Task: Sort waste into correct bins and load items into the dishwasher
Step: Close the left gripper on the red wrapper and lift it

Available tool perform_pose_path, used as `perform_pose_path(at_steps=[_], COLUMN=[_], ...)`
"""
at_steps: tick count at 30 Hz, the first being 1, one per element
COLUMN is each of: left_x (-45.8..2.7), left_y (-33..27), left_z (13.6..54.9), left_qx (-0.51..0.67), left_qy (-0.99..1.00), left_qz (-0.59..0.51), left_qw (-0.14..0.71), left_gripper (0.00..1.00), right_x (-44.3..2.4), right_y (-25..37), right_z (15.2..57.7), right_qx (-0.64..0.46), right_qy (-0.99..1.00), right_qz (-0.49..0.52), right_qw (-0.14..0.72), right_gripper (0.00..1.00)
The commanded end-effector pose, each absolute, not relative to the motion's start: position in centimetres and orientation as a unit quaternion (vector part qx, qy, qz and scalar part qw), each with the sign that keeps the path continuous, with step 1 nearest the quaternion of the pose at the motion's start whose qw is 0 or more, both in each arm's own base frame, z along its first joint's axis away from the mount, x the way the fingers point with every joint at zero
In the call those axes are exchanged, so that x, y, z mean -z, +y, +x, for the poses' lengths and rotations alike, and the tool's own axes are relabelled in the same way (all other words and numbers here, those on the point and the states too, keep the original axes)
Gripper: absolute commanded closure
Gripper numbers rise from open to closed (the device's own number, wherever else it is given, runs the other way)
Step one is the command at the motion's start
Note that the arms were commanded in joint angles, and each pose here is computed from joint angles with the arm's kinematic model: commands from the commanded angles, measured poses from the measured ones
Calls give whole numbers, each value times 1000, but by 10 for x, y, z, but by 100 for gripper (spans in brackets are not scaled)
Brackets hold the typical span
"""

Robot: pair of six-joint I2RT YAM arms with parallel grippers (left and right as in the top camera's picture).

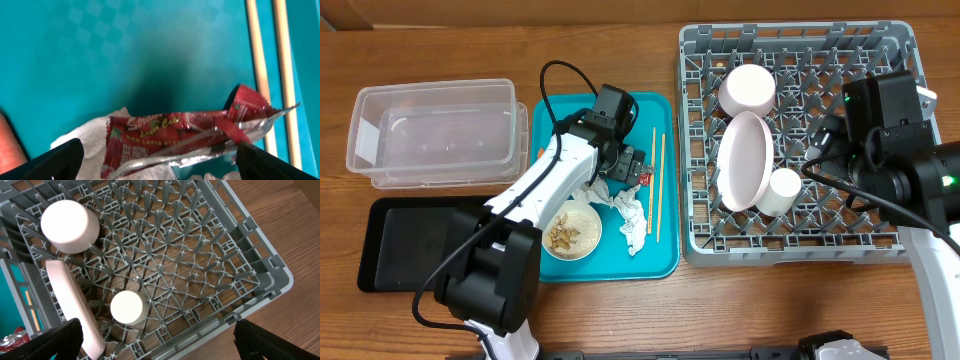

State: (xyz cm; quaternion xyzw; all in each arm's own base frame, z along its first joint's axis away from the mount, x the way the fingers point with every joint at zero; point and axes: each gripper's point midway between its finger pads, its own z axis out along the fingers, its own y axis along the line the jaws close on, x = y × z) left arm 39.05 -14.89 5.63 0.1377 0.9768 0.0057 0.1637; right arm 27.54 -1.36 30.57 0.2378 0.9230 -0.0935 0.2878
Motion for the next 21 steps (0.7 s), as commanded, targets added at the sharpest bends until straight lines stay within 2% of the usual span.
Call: perform_pose_path(at_steps=[1,21], left_x=[-62,-58], left_y=[-148,-149], left_z=[402,398], left_qx=[-10,-7], left_qy=[975,976], left_qz=[131,132], left_qw=[180,171], left_gripper=[1,0], right_x=[-312,-312], right_y=[-14,-14], right_z=[278,278], right_qx=[90,90], right_qy=[921,921], right_qz=[234,234], right_qw=[297,297], right_gripper=[0,0])
